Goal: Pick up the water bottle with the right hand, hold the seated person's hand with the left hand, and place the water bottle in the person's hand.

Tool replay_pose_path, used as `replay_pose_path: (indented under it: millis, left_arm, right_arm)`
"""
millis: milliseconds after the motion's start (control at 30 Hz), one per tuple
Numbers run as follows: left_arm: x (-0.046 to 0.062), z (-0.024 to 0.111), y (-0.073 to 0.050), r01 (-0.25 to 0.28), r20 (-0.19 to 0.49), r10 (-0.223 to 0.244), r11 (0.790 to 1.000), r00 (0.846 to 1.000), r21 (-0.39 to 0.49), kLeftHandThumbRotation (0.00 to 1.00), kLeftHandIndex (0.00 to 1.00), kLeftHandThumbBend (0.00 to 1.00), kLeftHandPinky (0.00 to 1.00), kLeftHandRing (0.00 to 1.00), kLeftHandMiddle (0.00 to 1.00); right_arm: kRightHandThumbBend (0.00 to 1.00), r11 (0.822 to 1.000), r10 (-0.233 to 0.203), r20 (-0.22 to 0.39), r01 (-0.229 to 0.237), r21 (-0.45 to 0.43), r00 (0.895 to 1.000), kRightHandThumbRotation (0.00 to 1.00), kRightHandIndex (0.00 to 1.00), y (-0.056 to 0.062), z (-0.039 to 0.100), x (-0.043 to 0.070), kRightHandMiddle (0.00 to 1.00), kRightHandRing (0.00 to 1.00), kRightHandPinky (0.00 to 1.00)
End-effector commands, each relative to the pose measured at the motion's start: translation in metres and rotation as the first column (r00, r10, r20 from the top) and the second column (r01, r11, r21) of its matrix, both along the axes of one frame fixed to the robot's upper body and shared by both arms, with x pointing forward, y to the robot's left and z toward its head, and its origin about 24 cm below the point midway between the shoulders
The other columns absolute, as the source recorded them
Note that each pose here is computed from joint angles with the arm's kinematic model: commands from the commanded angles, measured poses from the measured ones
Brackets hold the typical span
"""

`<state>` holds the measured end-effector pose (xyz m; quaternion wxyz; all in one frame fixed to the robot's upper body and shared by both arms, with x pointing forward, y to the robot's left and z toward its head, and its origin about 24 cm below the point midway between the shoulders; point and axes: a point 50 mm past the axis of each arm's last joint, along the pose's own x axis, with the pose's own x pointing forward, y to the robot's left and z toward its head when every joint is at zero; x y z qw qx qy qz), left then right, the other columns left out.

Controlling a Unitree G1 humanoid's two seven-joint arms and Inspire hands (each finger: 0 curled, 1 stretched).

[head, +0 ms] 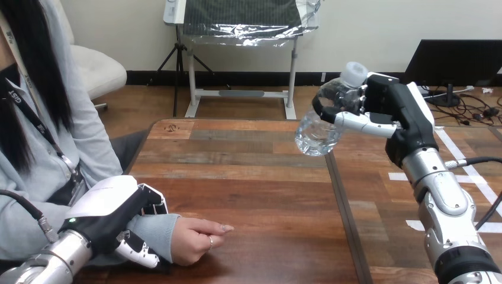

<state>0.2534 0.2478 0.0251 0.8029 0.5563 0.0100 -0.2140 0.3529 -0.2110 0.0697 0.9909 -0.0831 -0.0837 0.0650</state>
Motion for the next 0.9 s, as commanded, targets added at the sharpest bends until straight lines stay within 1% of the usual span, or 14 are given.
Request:
replay_pose_path:
  millis: [0, 133, 233, 333, 433, 533, 733, 867]
  left_arm:
    - [0.007, 0.022, -0.013, 0.066, 0.106, -0.062, 0.997, 0.992, -0.036, 0.0, 0.38, 0.96, 0.28, 0.33, 0.39]
    - [0.007, 0.028, -0.015, 0.08, 0.122, -0.076, 0.997, 0.99, -0.022, 0.0, 0.39, 0.95, 0.28, 0.33, 0.39]
    - [0.007, 0.031, -0.016, 0.085, 0.131, -0.081, 0.996, 0.988, -0.025, 0.0, 0.39, 0.94, 0.28, 0.33, 0.4]
    - [0.007, 0.034, -0.017, 0.091, 0.153, -0.086, 0.996, 0.984, -0.023, 0.0, 0.39, 0.94, 0.28, 0.33, 0.4]
    - [0.007, 0.037, -0.018, 0.097, 0.149, -0.093, 0.995, 0.984, -0.02, 0.0, 0.39, 0.94, 0.28, 0.34, 0.4]
    - [0.008, 0.04, -0.02, 0.117, 0.19, -0.108, 0.992, 0.976, -0.038, 0.0, 0.39, 0.95, 0.28, 0.33, 0.39]
    - [0.01, 0.046, -0.022, 0.117, 0.18, -0.112, 0.993, 0.977, -0.018, 0.0, 0.39, 0.95, 0.28, 0.33, 0.4]
    - [0.012, 0.05, -0.024, 0.137, 0.189, -0.134, 0.99, 0.973, -0.007, 0.0, 0.39, 0.95, 0.29, 0.34, 0.4]
  right_arm:
    - [0.74, 1.0, 0.021, 0.106, -0.02, -0.003, 0.994, 0.0, 0.46, 0.008, 0.023, 0.008, 0.43, 0.36, 0.31]
    - [0.75, 1.0, 0.026, 0.091, -0.026, -0.001, 0.996, 0.0, 0.46, 0.01, 0.02, 0.009, 0.43, 0.35, 0.31]
    - [0.74, 0.999, 0.044, 0.074, -0.046, 0.022, 0.996, 0.0, 0.47, 0.012, 0.017, 0.009, 0.43, 0.35, 0.31]
    - [0.74, 0.999, 0.039, 0.069, -0.04, 0.006, 0.997, 0.0, 0.47, 0.013, 0.016, 0.009, 0.44, 0.36, 0.32]
    - [0.74, 0.999, 0.053, 0.067, -0.054, 0.004, 0.996, 0.0, 0.47, 0.015, 0.014, 0.008, 0.44, 0.36, 0.32]
    - [0.74, 0.998, 0.062, 0.061, -0.062, 0.008, 0.996, 0.0, 0.47, 0.017, 0.012, 0.008, 0.44, 0.37, 0.33]
    - [0.76, 0.997, 0.077, 0.046, -0.078, 0.002, 0.996, 0.0, 0.47, 0.021, 0.008, 0.008, 0.45, 0.37, 0.34]
    - [0.76, 0.995, 0.098, 0.036, -0.098, 0.001, 0.995, 0.0, 0.47, 0.025, 0.005, 0.008, 0.45, 0.37, 0.34]
